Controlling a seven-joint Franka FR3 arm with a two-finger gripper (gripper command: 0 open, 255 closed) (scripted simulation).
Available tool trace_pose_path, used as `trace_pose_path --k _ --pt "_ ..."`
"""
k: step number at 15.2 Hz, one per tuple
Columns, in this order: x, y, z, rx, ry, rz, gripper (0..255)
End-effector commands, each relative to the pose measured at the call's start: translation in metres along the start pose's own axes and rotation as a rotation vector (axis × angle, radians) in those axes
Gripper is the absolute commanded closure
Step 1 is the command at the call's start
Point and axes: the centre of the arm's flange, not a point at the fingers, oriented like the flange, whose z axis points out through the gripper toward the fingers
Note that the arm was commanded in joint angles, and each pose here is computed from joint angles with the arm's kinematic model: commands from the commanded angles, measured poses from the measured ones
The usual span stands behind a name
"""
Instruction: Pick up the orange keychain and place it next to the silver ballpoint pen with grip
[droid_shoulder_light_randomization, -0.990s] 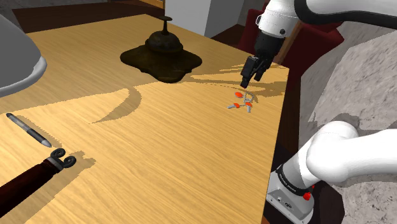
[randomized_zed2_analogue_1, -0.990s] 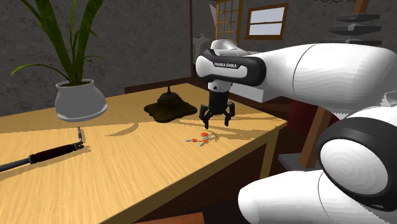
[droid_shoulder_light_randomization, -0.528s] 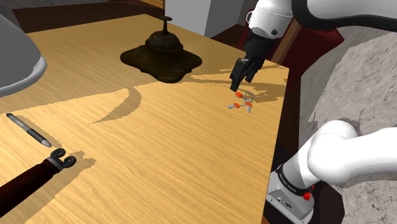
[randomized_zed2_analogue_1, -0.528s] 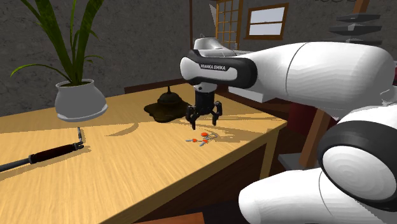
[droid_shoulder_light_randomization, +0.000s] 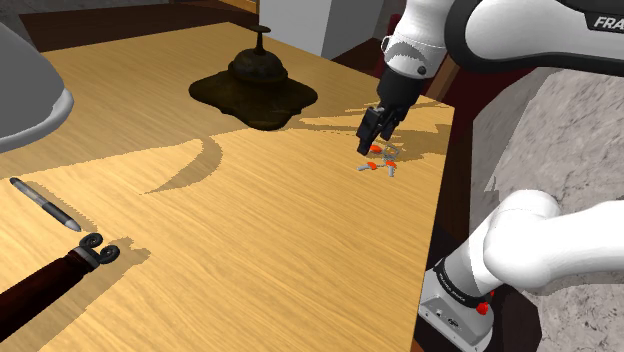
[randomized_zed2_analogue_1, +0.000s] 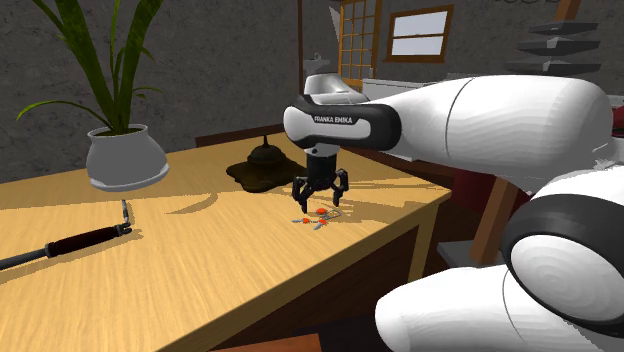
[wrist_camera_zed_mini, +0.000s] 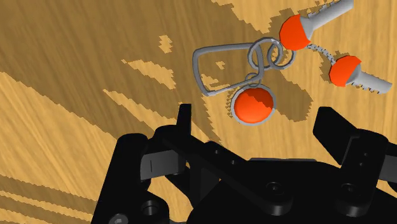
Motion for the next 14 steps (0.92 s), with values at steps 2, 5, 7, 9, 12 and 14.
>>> trace_pose_path --k 2,5,7,9,12,14 --pt "0.0001 -0.0002 0.0006 0.0 0.0 0.0 0" --pt "0.0001 -0.0002 0.0006 0.0 0.0 0.0 255" --pt "0.0 -0.0004 0.0007 0.0 0.0 0.0 255" --pt "0.0002 -0.0001 0.0003 0.0 0.0 0.0 255" --pt "0.0008 -0.0002 0.001 0.0 0.0 0.0 255" --pt "0.0001 -0.0002 0.0006 0.0 0.0 0.0 255"
